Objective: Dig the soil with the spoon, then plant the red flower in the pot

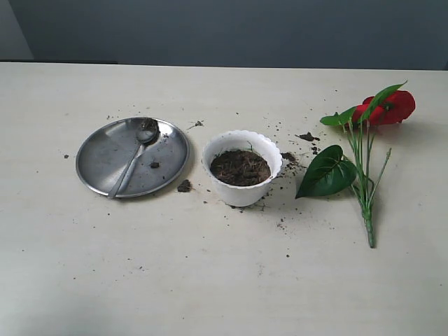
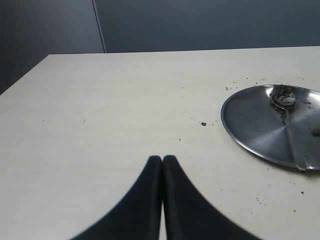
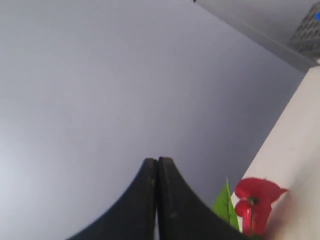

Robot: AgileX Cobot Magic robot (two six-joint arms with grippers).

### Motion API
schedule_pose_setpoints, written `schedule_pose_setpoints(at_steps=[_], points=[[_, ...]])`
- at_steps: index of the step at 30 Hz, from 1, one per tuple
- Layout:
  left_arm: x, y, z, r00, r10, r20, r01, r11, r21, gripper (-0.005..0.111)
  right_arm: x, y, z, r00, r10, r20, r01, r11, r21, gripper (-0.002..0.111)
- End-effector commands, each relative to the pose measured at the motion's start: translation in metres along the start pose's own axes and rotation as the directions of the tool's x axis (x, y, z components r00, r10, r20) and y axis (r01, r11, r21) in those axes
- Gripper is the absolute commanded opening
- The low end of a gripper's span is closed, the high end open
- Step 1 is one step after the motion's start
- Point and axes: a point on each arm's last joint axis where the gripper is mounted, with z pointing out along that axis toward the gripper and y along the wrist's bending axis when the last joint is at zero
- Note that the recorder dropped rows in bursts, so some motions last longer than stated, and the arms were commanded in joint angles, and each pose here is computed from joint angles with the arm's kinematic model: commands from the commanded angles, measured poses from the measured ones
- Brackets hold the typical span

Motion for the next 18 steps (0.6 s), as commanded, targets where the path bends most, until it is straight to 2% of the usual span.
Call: schedule_pose_setpoints(at_steps=[1, 3, 8, 9, 12, 14, 15, 16, 17, 18], points=[[0.000, 0.000, 0.000, 1.000, 0.003, 0.010, -0.003, 1.000, -0.001, 0.000, -0.011, 0.000, -0.001, 0.992, -0.025, 0.126, 0.026, 1.000, -0.007, 0.000], [0.000, 0.000, 0.000, 1.000, 0.003, 0.010, -0.003, 1.000, -0.001, 0.000, -0.012, 0.000, -0.001, 0.991, -0.025, 0.132, 0.026, 1.000, -0.007, 0.000], [0.000, 0.000, 0.000, 1.000, 0.003, 0.010, -0.003, 1.000, -0.001, 0.000, -0.007, 0.005, -0.001, 0.995, 0.076, 0.058, -0.074, 0.997, -0.027, 0.000], [0.000, 0.000, 0.000, 1.000, 0.003, 0.010, -0.003, 1.000, -0.001, 0.000, -0.009, 0.011, -0.001, 0.997, 0.057, 0.049, -0.055, 0.997, -0.045, 0.000], [0.000, 0.000, 0.000, 1.000, 0.007, 0.010, -0.007, 1.000, -0.002, 0.000, -0.029, 0.058, -0.005, 0.975, -0.213, 0.068, 0.222, 0.959, -0.176, 0.001], [0.000, 0.000, 0.000, 1.000, 0.007, 0.010, -0.007, 1.000, -0.002, 0.000, -0.038, 0.090, 0.003, 0.921, -0.388, -0.010, 0.380, 0.906, -0.186, 0.011], [0.000, 0.000, 0.000, 1.000, 0.007, 0.010, -0.007, 1.000, -0.002, 0.000, -0.047, 0.113, 0.011, 0.878, -0.473, -0.073, 0.453, 0.871, -0.190, 0.024], [0.000, 0.000, 0.000, 1.000, 0.007, 0.010, -0.007, 1.000, -0.002, 0.000, -0.053, 0.125, 0.017, 0.852, -0.513, -0.102, 0.490, 0.851, -0.189, 0.034], [0.000, 0.000, 0.000, 1.000, 0.007, 0.010, -0.007, 1.000, -0.002, 0.000, -0.060, 0.144, 0.030, 0.809, -0.565, -0.161, 0.539, 0.823, -0.180, 0.053], [0.000, 0.000, 0.000, 1.000, 0.007, 0.010, -0.007, 1.000, -0.002, 0.000, -0.066, 0.155, 0.036, 0.791, -0.583, -0.183, 0.556, 0.811, -0.182, 0.062]])
